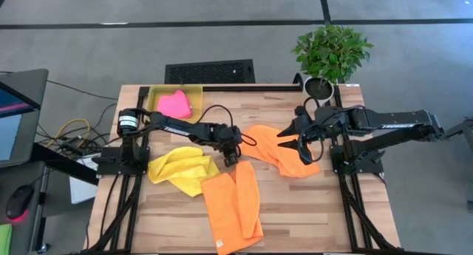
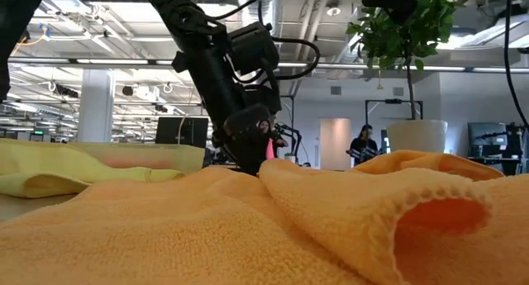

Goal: Fold microfiber towels
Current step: Fold the right orange microfiber cloth

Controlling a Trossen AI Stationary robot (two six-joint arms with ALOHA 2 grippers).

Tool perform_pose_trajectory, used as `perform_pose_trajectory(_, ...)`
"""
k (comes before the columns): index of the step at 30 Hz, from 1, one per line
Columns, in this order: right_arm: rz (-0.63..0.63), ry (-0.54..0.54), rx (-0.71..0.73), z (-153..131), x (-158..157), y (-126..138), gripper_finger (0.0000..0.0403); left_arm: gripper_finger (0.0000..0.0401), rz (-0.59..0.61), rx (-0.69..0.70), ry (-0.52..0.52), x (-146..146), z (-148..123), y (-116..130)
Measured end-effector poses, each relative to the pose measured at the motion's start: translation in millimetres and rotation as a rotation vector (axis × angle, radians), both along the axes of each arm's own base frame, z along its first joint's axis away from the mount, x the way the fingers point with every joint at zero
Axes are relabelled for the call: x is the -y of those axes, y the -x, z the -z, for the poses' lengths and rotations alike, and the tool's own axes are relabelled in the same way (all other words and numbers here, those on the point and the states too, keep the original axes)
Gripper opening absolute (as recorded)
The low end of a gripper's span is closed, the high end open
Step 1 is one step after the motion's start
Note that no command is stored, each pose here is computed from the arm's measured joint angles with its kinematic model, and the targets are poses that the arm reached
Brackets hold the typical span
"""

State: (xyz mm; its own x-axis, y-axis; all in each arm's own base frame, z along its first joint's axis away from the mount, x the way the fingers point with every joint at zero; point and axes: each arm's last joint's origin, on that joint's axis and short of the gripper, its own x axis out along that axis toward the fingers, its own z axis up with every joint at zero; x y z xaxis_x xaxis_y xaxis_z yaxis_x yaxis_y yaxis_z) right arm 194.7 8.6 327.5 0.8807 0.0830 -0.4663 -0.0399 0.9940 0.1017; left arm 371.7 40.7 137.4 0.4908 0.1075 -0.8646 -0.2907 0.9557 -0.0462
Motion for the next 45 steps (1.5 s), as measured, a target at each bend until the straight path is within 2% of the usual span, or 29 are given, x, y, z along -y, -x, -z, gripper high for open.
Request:
perform_pose_trajectory(5, -0.019, 0.034, -0.025, 4.8, -0.3, -6.0, 0.0182, 0.0003, 0.013, -0.005, 0.02, 1.0, -17.9, 3.3)
perform_pose_trajectory(10, -0.09, 0.154, -0.087, 17.9, -0.7, -19.7, 0.0182, 0.0001, 0.139, -0.073, -0.038, 3.5, -59.2, 10.0)
perform_pose_trajectory(15, -0.108, 0.18, -0.148, 31.9, 0.2, -34.6, 0.0182, 0.0, 0.274, -0.181, -0.11, 6.6, -111.9, 19.4)
perform_pose_trajectory(18, -0.104, 0.181, -0.162, 36.0, 1.4, -39.6, 0.0182, 0.0, 0.331, -0.244, -0.144, 6.1, -154.2, 24.4)
perform_pose_trajectory(24, -0.098, 0.21, -0.085, 34.4, 4.8, -51.3, 0.0182, 0.0, 0.469, -0.296, -0.28, 9.9, -231.0, 43.6)
perform_pose_trajectory(28, -0.087, 0.223, -0.036, 32.1, 8.2, -56.9, 0.0182, 0.0, 0.524, -0.276, -0.279, 18.5, -268.6, 61.5)
perform_pose_trajectory(33, -0.124, 0.298, 0.056, 28.0, 9.2, -65.5, 0.0182, 0.0, 0.596, -0.159, -0.118, 43.5, -280.5, 62.8)
perform_pose_trajectory(36, -0.222, 0.322, 0.156, 25.7, 6.5, -77.5, 0.0182, 0.0, 0.66, -0.177, -0.112, 59.9, -273.8, 59.6)
perform_pose_trajectory(39, -0.294, 0.281, 0.146, 39.0, 9.6, -89.2, 0.0182, 0.0, 0.695, -0.219, -0.111, 71.5, -261.8, 51.5)
perform_pose_trajectory(41, -0.325, 0.254, 0.159, 45.0, 14.3, -97.7, 0.0182, 0.0, 0.675, -0.235, -0.093, 76.9, -256.7, 47.1)
perform_pose_trajectory(45, -0.319, 0.224, 0.13, 58.7, 22.9, -107.9, 0.0182, 0.0, 0.518, -0.248, -0.014, 78.0, -245.5, 34.1)
